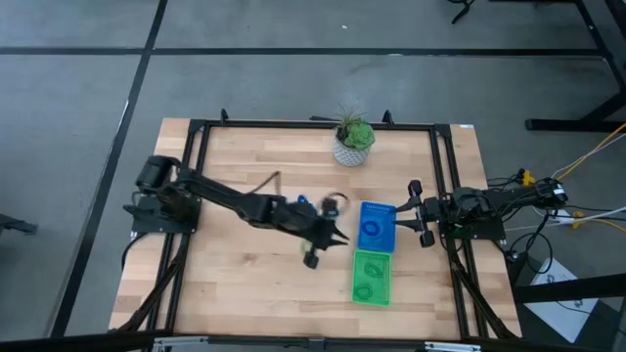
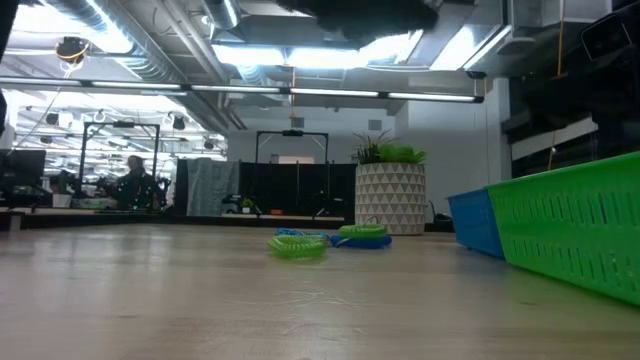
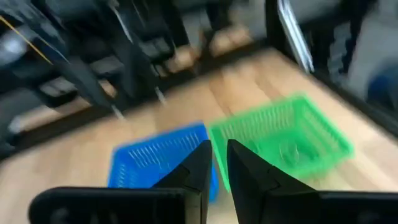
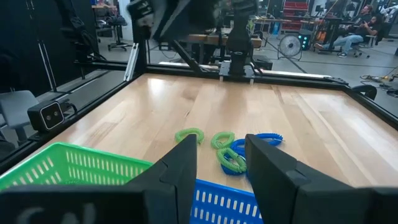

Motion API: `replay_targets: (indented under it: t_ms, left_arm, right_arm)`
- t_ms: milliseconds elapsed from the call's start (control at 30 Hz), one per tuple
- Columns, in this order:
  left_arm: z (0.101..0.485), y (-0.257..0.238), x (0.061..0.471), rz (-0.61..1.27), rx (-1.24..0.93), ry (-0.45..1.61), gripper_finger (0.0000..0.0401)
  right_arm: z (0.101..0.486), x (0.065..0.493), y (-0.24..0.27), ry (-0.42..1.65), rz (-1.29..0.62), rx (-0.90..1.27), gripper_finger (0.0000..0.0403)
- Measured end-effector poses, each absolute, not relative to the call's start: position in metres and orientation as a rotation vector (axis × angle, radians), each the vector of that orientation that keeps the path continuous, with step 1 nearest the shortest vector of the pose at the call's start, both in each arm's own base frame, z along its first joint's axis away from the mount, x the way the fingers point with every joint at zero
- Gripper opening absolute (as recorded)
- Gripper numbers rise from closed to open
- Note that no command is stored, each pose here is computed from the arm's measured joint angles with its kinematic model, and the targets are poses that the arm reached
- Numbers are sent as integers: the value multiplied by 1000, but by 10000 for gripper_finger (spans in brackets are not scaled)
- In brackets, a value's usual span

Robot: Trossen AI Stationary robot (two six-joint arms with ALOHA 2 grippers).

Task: Sort spring keychains
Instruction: Put the blue spring keychain into the blue bin

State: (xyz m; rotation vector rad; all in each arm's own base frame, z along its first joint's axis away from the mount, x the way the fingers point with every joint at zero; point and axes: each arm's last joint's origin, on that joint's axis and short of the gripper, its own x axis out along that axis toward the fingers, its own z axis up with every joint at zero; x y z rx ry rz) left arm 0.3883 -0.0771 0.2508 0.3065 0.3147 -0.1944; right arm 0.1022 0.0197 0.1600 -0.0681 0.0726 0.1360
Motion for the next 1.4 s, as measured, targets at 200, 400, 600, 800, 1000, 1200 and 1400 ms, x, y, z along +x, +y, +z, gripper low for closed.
replay_targets:
  t_ms: [200,400,600,800,1000,1200,1400]
  left_arm:
    - [241,-60,346,3,299,54,36]
    - [246,-48,319,92,306,-113,37]
    - [242,-40,317,88,319,-26,35]
    - [235,-33,318,33,267,37,34]
    - [223,-31,318,-4,275,155,33]
    - [225,-29,323,-15,303,322,32]
    - [226,-30,326,-28,277,487,31]
  right_arm:
    - [160,102,20,72,136,-68,136]
    - [160,102,20,72,136,-68,136]
    - [160,102,20,72,136,-68,136]
    - [160,102,20,72,136,-68,136]
    - [160,102,20,72,136,-68,136]
    - [160,102,20,72,136,-68,136]
    - [160,102,20,72,136,-68,136]
